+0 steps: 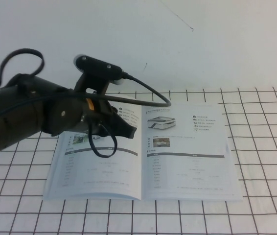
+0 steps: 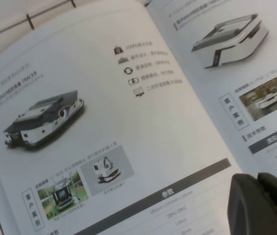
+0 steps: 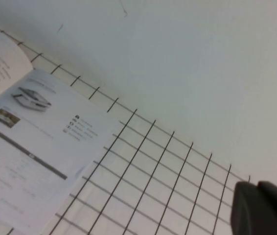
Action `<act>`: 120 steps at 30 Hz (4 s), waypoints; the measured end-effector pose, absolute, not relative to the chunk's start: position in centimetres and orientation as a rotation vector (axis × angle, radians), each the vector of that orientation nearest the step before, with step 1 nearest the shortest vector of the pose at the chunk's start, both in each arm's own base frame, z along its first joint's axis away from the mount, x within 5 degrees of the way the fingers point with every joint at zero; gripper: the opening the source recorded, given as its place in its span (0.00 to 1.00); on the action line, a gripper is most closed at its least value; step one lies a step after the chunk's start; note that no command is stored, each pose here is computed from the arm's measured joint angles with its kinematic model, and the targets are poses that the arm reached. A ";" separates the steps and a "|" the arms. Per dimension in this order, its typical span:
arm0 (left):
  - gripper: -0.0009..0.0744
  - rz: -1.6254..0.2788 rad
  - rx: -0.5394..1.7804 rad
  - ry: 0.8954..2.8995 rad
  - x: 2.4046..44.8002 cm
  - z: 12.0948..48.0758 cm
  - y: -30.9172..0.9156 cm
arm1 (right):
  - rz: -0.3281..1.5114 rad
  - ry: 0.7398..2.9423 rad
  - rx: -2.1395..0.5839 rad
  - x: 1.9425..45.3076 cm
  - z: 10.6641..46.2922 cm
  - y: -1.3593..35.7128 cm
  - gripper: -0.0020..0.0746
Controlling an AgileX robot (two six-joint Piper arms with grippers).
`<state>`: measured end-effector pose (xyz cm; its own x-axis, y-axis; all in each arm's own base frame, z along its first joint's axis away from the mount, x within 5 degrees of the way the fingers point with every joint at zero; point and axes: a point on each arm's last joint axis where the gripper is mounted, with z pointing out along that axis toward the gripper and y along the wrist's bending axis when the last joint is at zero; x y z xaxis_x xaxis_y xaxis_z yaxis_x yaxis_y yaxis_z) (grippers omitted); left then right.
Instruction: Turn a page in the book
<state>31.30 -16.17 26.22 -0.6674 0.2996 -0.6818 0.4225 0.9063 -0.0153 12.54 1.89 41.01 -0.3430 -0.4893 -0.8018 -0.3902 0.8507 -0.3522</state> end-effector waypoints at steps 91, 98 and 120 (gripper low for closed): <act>0.01 -0.198 -0.161 1.876 5.2 17.3 -0.4 | 0.174 1.614 -0.704 7.0 20.8 4.5 0.02; 0.01 -0.195 -0.157 1.877 5.2 17.3 -0.4 | 0.175 1.613 -0.706 7.0 20.8 4.5 0.02; 0.01 -0.195 -0.157 1.877 5.2 17.3 -0.4 | 0.133 1.574 -0.683 6.7 21.0 4.3 0.02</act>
